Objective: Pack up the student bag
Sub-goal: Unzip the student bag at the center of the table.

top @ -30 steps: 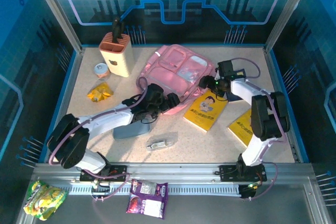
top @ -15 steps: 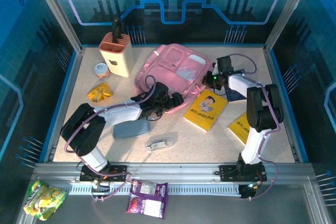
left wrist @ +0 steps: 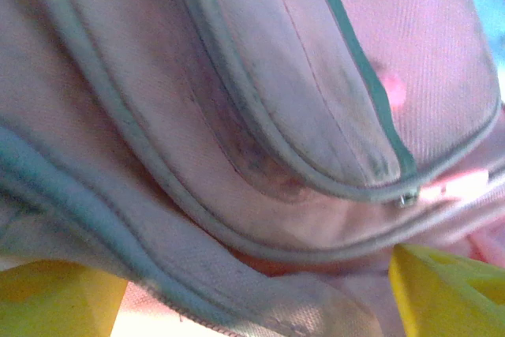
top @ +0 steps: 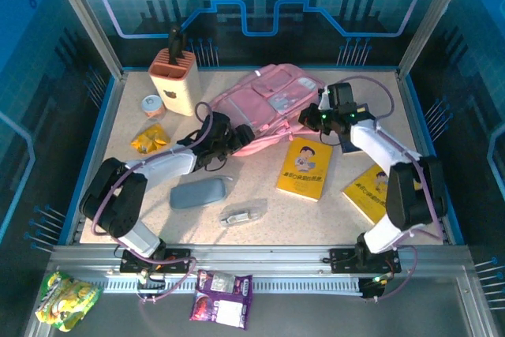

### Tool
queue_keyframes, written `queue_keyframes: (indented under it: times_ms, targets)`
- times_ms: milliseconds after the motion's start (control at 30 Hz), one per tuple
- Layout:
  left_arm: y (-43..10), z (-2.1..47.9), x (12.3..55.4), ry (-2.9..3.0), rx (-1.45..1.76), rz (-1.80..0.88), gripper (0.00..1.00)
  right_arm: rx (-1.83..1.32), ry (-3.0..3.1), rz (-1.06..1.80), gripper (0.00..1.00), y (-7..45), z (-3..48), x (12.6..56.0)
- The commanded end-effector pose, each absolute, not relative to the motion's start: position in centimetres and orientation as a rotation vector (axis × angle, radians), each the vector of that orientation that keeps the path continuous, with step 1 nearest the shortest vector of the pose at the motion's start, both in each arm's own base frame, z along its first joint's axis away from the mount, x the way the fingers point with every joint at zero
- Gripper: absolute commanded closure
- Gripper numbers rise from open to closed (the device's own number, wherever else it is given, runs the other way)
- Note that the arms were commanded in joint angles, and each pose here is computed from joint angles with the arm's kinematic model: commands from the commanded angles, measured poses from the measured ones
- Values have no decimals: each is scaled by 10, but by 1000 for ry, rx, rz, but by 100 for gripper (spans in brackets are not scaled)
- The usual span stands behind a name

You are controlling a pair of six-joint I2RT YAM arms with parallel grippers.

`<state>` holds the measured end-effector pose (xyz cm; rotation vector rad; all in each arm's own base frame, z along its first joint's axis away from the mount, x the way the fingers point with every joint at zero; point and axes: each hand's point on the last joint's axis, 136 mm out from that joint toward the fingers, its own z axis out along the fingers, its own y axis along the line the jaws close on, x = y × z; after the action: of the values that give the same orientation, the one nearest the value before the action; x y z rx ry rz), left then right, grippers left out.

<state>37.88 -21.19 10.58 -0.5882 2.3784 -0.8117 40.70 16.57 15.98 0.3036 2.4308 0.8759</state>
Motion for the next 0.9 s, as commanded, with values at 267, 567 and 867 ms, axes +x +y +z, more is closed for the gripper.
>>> queue_keyframes:
  times_ms: [267, 567, 867]
  targets:
    - [-174, 158, 416, 2299, -413, -650, 17, 548, 2324, 910, 100, 191, 181, 367]
    - [-196, 211, 352, 2322, -186, -664, 16, 666, 2307, 913, 100, 195, 184, 362]
    - [-289, 196, 283, 2271, 192, -821, 32, 656, 2306, 926, 100, 200, 186, 361]
